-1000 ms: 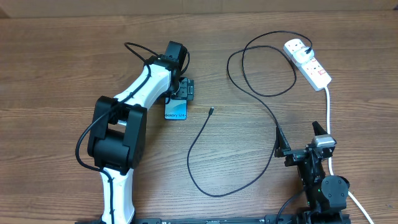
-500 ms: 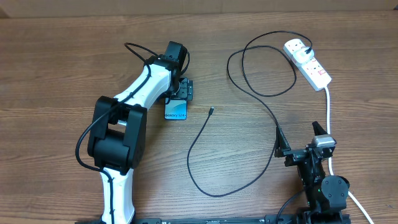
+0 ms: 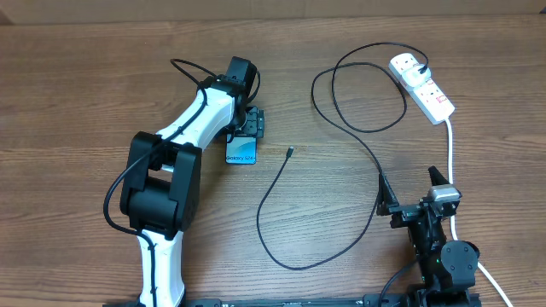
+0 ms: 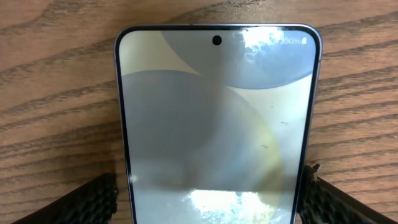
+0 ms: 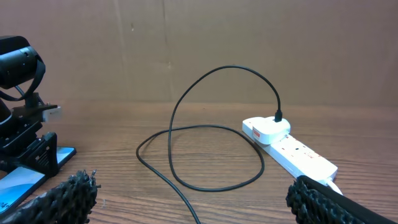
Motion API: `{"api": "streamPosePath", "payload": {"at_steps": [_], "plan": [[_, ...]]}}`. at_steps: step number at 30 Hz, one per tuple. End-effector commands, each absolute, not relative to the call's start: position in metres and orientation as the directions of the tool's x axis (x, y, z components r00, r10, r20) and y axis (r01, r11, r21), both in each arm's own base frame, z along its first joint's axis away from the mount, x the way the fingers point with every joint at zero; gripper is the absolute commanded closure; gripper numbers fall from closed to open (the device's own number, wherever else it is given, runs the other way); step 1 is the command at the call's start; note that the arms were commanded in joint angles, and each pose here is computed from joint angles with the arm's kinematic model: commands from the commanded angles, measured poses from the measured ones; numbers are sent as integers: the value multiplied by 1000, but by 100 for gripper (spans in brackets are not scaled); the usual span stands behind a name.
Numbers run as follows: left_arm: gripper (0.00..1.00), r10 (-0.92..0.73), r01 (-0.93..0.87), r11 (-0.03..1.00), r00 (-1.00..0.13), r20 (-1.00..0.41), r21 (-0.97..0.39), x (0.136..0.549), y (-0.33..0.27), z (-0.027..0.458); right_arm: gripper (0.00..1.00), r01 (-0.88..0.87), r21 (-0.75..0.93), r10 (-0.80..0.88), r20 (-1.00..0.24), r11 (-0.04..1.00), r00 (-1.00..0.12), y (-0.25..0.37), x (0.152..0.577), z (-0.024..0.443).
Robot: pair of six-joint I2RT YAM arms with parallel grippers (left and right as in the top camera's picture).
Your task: Plug charger to phone and switch on socket
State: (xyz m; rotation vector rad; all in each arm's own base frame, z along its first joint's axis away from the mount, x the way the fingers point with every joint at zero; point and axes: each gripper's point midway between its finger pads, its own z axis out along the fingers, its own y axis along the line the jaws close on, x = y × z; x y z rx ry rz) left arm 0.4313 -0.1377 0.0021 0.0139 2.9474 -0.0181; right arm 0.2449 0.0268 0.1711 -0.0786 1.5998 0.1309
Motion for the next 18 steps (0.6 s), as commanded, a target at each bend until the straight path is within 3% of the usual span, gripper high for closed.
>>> {"api": "streamPosePath", "payload": {"at_steps": [1, 18], "plan": [[14, 7, 11, 1000, -989, -147, -23, 421, -144, -10, 0, -131, 38, 35, -999, 991, -25, 27, 245, 171], [19, 8, 11, 1000, -991, -136, -21, 418, -144, -11, 0, -131, 38, 35, -999, 991, -25, 27, 245, 171]]}}
